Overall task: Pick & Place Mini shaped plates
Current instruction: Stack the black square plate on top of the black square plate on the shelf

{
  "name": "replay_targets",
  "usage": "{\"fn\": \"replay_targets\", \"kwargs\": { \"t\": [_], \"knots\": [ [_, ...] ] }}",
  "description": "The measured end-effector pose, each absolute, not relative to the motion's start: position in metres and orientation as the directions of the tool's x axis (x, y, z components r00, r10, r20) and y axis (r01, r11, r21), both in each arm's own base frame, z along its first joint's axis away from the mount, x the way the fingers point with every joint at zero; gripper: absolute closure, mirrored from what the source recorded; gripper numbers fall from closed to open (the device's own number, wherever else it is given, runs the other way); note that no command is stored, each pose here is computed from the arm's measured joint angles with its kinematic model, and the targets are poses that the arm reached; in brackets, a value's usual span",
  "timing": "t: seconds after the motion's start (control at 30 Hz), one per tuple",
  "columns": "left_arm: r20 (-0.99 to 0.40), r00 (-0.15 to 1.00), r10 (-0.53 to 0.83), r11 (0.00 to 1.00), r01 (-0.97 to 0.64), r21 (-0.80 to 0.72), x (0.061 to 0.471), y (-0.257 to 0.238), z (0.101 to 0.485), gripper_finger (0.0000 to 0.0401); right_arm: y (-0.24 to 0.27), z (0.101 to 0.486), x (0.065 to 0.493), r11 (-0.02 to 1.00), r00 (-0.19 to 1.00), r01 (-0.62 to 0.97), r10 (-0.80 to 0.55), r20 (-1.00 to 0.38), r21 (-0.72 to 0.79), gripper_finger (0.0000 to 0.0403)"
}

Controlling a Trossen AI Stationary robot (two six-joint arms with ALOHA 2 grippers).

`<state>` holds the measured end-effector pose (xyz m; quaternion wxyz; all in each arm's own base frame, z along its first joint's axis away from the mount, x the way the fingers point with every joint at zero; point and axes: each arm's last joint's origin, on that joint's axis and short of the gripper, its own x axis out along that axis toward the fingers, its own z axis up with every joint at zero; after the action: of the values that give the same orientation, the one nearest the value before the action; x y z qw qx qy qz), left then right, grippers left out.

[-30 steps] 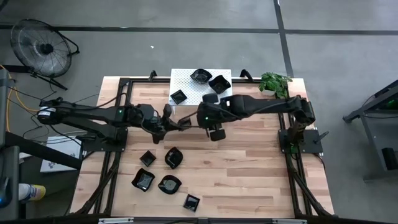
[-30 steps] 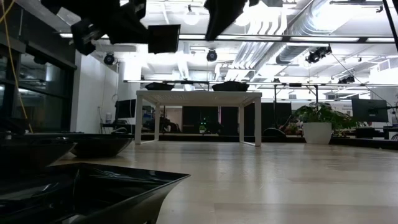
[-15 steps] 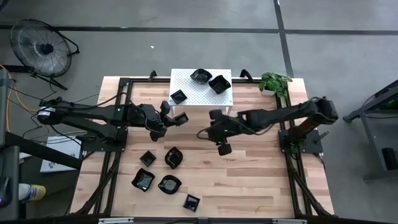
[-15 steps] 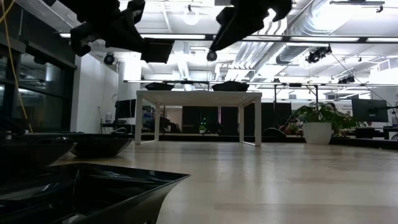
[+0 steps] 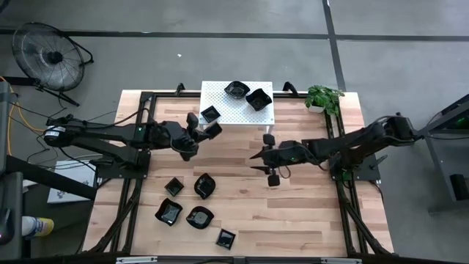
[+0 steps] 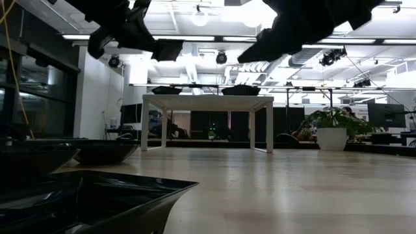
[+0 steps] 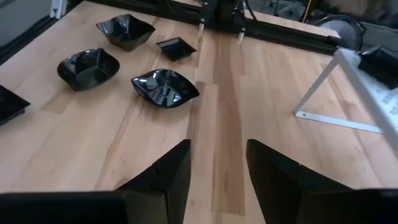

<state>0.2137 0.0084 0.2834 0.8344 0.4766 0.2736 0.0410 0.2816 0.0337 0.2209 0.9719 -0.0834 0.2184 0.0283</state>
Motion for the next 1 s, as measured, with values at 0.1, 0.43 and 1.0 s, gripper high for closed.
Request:
{"fn": "replay_targets", "kwargs": {
  "t": [0.1,0.43,1.0],
  "knots": [
    [-0.391,0.848,0.359,0.532,0.158,0.832,0.215,0.009,0.286,0.0401,0.035,0.212,0.277,0.986,0.909,-0.092,0.027,-0.415,-0.138,0.0253],
    [-0.417,0.805,0.422,0.552,0.136,0.823,0.212,0.032,0.300,0.0401,0.044,0.207,0.274,0.983,0.919,-0.119,0.057,-0.389,-0.138,0.0253],
    [-0.570,0.736,0.366,0.460,0.389,0.798,0.214,0.091,0.290,0.0401,0.044,0.207,0.274,0.980,0.919,-0.126,0.058,-0.390,-0.151,0.0253]
  ]
}}
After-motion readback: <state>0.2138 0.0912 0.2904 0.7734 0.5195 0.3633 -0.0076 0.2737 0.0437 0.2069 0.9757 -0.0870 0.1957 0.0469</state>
